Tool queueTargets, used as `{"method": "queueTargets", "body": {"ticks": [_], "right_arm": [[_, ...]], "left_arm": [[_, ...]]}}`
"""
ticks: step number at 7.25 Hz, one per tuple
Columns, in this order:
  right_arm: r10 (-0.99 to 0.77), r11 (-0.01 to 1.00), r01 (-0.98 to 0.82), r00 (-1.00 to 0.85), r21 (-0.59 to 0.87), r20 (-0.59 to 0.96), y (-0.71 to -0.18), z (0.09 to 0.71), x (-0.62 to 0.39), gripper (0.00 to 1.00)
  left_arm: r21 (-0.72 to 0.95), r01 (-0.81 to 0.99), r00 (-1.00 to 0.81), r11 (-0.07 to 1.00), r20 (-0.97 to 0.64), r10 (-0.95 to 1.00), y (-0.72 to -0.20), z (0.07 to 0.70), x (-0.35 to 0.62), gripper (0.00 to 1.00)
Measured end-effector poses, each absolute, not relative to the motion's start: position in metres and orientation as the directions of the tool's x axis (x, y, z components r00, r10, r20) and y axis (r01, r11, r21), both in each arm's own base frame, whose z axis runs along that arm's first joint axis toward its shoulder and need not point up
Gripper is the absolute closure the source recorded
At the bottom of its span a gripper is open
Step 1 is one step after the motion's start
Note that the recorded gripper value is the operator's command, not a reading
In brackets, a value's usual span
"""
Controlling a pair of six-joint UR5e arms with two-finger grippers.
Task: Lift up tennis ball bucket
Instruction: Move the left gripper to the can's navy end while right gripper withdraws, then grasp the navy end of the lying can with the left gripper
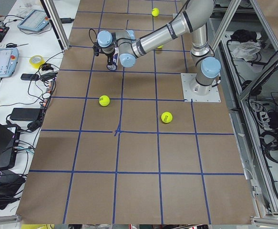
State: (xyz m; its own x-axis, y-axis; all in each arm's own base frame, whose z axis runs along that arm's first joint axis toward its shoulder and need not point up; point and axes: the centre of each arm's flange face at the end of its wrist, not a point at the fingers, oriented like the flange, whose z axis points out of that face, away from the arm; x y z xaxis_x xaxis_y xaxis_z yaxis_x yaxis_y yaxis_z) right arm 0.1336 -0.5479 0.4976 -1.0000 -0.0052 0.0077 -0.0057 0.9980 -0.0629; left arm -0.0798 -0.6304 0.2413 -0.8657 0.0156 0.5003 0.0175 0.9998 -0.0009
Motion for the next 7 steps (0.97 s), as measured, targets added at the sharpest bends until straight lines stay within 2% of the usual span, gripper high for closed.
{"method": "queueTargets", "body": {"ticks": [4,5,6,7], "right_arm": [[-0.008,0.997,-0.009,-1.0,-0.074,0.015,-0.539,0.508,0.134,0.0],[-0.009,0.997,-0.01,-1.0,-0.075,0.016,-0.538,0.509,0.134,0.0],[-0.01,0.997,-0.011,-1.0,-0.075,0.016,-0.537,0.51,0.134,0.0],[-0.01,0.997,-0.011,-1.0,-0.073,0.016,-0.537,0.51,0.134,0.0]], "left_arm": [[0.016,0.019,-0.827,1.0,0.561,0.007,-0.639,0.21,-0.084,0.0],[0.022,0.014,-0.821,1.0,0.571,-0.001,-0.64,0.204,-0.085,0.2],[0.025,0.01,-0.813,1.0,0.583,-0.007,-0.641,0.202,-0.086,0.59],[0.028,0.005,-0.802,1.0,0.597,-0.013,-0.642,0.2,-0.087,0.92]]}}
